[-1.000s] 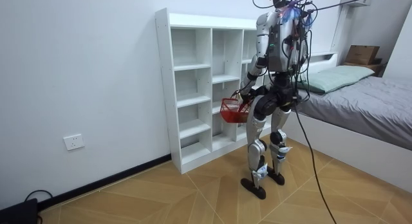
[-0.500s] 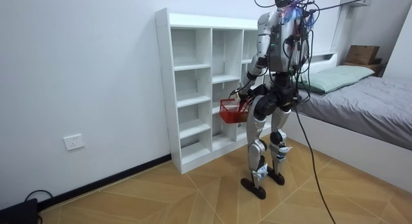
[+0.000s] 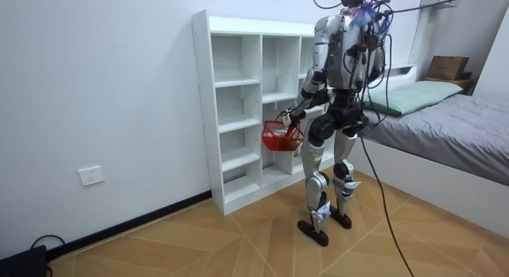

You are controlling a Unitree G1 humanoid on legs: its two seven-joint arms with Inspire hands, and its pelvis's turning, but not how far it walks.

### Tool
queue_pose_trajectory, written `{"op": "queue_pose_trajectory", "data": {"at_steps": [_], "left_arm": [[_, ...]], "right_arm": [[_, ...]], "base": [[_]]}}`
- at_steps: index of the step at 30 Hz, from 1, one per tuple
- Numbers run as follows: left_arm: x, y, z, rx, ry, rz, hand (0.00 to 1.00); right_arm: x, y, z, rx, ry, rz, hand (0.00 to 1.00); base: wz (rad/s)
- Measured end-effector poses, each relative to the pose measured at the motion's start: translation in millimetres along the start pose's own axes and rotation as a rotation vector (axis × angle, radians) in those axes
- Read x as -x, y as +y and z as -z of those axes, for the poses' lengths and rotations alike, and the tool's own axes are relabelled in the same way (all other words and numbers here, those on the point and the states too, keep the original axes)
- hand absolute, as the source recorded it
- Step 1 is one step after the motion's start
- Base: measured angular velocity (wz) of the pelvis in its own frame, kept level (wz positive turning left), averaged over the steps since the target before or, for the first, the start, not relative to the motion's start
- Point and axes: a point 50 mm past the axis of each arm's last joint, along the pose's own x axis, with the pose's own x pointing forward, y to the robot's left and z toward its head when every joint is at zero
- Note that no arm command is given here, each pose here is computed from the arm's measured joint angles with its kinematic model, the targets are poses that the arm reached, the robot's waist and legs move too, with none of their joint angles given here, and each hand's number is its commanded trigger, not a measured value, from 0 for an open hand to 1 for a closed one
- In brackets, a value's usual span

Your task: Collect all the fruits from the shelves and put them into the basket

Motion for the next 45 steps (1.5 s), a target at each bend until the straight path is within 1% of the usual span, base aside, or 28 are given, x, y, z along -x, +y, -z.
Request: {"op": "queue_pose_trajectory", "data": {"at_steps": [2, 6, 9, 14, 21, 26, 31, 37, 45], "left_arm": [[0.5, 5.8, -0.3, 0.02, -0.002, -0.042, 1.0], [2.9, 10.2, 4.4, 0.036, 0.014, -0.067, 1.0], [7.8, 13.1, 13.4, 0.034, 0.044, -0.076, 1.0], [12.4, 14.1, 24.2, 0.044, 0.083, -0.089, 1.0], [14.6, 14.9, 28.4, 0.048, 0.099, -0.098, 1.0], [15.0, 20.2, 25.8, 0.058, 0.086, -0.123, 1.0], [17.2, 19.8, 18.5, 0.076, 0.037, -0.122, 1.0], [19.0, 20.0, 17.6, 0.083, 0.026, -0.119, 1.0], [22.6, 19.4, 23.2, 0.08, 0.043, -0.106, 1.0]], "right_arm": [[1.4, 0.1, -10.6, -0.028, -0.051, 0.009, 0.0], [6.7, -1.3, -21.8, -0.051, -0.106, 0.022, 0.0], [8.0, -4.7, -26.0, -0.072, -0.126, 0.05, 0.0], [12.7, -13.7, -20.2, -0.105, -0.107, 0.129, 0.0], [14.8, -25.8, -18.6, -0.107, -0.101, 0.215, 0.0], [18.2, -41.4, -17.4, -0.102, -0.103, 0.298, 0.0], [20.1, -48.4, -16.9, -0.135, -0.104, 0.362, 0.0], [23.7, -60.3, -17.0, -0.143, -0.114, 0.459, 0.0], [28.4, -61.1, -7.4, -0.148, -0.081, 0.503, 0.0]], "base": [[-0.1], [-0.04], [-0.09], [-0.07], [-0.02], [0.01], [0.03], [0.0], [-0.01]]}}
